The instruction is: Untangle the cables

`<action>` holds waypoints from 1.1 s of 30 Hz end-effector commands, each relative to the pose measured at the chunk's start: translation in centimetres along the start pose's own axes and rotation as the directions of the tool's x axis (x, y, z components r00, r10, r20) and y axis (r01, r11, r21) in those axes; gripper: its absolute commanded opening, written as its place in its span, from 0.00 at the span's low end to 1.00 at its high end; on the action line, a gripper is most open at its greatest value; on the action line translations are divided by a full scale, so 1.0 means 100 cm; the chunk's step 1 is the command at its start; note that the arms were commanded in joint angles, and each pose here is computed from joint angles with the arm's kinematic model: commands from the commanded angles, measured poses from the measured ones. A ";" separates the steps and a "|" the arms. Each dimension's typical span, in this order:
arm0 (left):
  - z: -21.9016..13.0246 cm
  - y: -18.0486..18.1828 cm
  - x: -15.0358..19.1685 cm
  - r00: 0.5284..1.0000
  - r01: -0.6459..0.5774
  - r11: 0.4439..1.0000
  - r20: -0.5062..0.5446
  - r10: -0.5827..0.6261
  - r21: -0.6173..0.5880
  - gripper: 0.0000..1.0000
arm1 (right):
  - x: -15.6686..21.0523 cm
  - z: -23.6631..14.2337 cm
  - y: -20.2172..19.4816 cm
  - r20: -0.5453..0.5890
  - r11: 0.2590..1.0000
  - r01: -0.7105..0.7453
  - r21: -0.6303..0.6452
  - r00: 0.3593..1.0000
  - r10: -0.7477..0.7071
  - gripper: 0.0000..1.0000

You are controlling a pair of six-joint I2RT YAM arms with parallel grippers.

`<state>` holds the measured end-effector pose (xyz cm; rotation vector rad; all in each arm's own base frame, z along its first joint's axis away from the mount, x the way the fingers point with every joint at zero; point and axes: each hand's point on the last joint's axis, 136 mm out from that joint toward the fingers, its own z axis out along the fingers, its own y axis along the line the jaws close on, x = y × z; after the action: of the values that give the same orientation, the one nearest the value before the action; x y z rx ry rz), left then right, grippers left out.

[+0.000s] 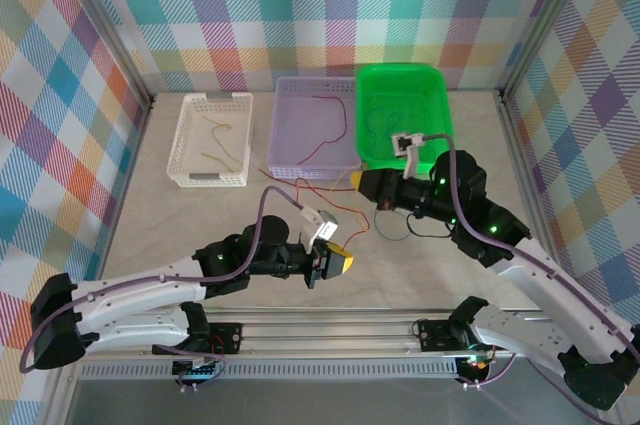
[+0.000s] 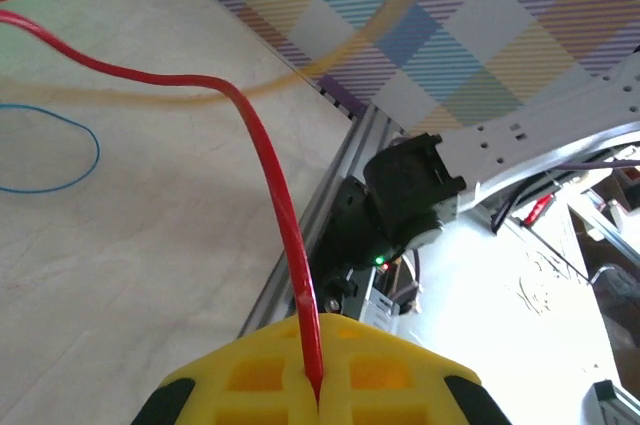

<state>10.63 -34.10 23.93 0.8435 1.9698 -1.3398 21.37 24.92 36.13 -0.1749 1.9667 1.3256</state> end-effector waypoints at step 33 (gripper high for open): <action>-0.241 -0.058 -0.112 0.894 -0.263 0.884 0.246 0.373 -0.386 0.00 | 0.023 -0.129 -0.306 0.442 0.450 -0.540 0.711 0.841 0.311 0.00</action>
<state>9.23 -16.19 40.68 0.7123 1.7355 -0.9290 29.19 2.73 16.46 0.9149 2.2216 0.6270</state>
